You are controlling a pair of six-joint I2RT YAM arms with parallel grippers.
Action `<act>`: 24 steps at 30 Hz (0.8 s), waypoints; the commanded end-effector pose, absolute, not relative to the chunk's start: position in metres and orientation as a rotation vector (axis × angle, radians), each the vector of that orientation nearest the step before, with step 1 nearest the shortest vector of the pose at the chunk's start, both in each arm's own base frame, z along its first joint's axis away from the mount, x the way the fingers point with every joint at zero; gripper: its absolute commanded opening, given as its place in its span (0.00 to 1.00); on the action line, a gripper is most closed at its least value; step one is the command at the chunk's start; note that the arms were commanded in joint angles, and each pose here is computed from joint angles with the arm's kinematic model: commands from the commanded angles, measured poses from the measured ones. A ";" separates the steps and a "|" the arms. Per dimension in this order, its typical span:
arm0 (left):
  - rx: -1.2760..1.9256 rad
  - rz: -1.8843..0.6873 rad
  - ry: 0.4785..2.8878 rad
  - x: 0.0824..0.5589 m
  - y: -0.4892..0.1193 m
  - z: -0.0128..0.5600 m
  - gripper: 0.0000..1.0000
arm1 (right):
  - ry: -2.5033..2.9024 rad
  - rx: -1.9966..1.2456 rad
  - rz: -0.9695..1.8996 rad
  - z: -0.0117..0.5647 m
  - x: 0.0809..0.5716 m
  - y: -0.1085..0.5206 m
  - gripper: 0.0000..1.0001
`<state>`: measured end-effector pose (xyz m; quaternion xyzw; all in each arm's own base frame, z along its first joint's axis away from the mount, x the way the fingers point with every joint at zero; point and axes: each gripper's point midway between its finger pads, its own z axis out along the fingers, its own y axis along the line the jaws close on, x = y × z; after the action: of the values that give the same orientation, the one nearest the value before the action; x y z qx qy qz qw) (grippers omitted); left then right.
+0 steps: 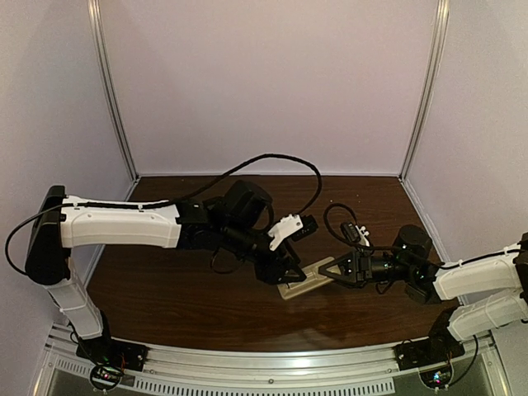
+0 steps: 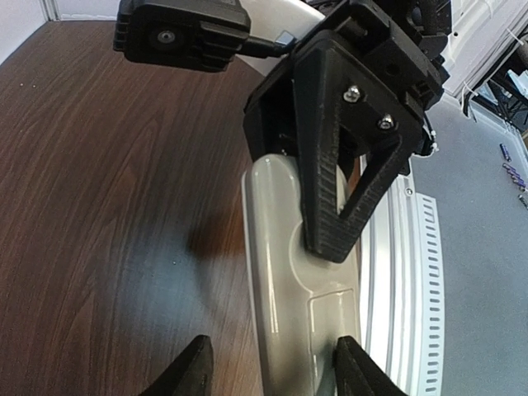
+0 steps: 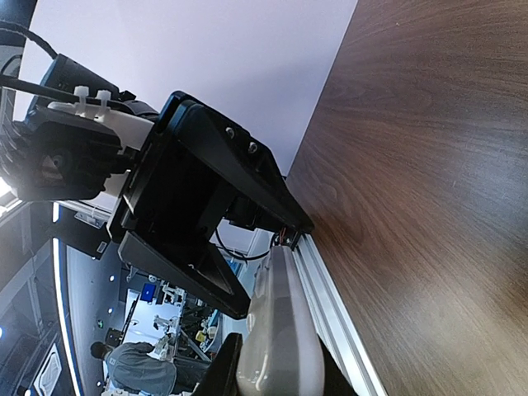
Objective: Load the batteries into the remote control
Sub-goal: Load the battery cover onto the remote control without the battery cover.
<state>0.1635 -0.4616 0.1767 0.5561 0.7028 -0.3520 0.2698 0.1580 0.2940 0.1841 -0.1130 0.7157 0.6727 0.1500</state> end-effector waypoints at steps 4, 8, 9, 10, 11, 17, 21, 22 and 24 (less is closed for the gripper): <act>1.525 -0.870 2.074 0.167 -0.449 0.127 0.47 | 1.701 -0.609 1.999 0.260 0.140 0.296 0.00; 1.532 -0.862 2.107 0.167 -0.449 0.118 0.43 | 1.661 -0.643 2.004 0.268 0.136 0.295 0.00; 1.532 -0.860 2.115 0.167 -0.449 0.116 0.42 | 1.650 -0.651 2.006 0.270 0.135 0.294 0.00; 1.536 -0.864 2.118 0.166 -0.450 0.115 0.42 | 1.638 -0.658 2.007 0.273 0.134 0.294 0.00; 1.539 -0.864 2.127 0.165 -0.450 0.112 0.42 | 1.626 -0.662 2.007 0.275 0.134 0.293 0.00; 1.544 -0.853 2.155 0.164 -0.447 0.104 0.41 | 1.569 -0.695 2.014 0.286 0.127 0.289 0.00; 1.562 -0.862 2.152 0.161 -0.444 0.104 0.42 | 1.555 -0.709 2.010 0.291 0.124 0.287 0.00; 1.563 -0.859 2.150 0.160 -0.443 0.105 0.42 | 1.569 -0.709 2.006 0.289 0.125 0.288 0.00; 1.566 -0.856 2.137 0.159 -0.440 0.107 0.45 | 1.603 -0.687 1.989 0.285 0.129 0.289 0.00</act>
<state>0.1527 -0.4769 0.1816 0.5562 0.6893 -0.3962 0.2419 0.1489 0.2910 0.1916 -0.1397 0.7082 0.6743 0.1555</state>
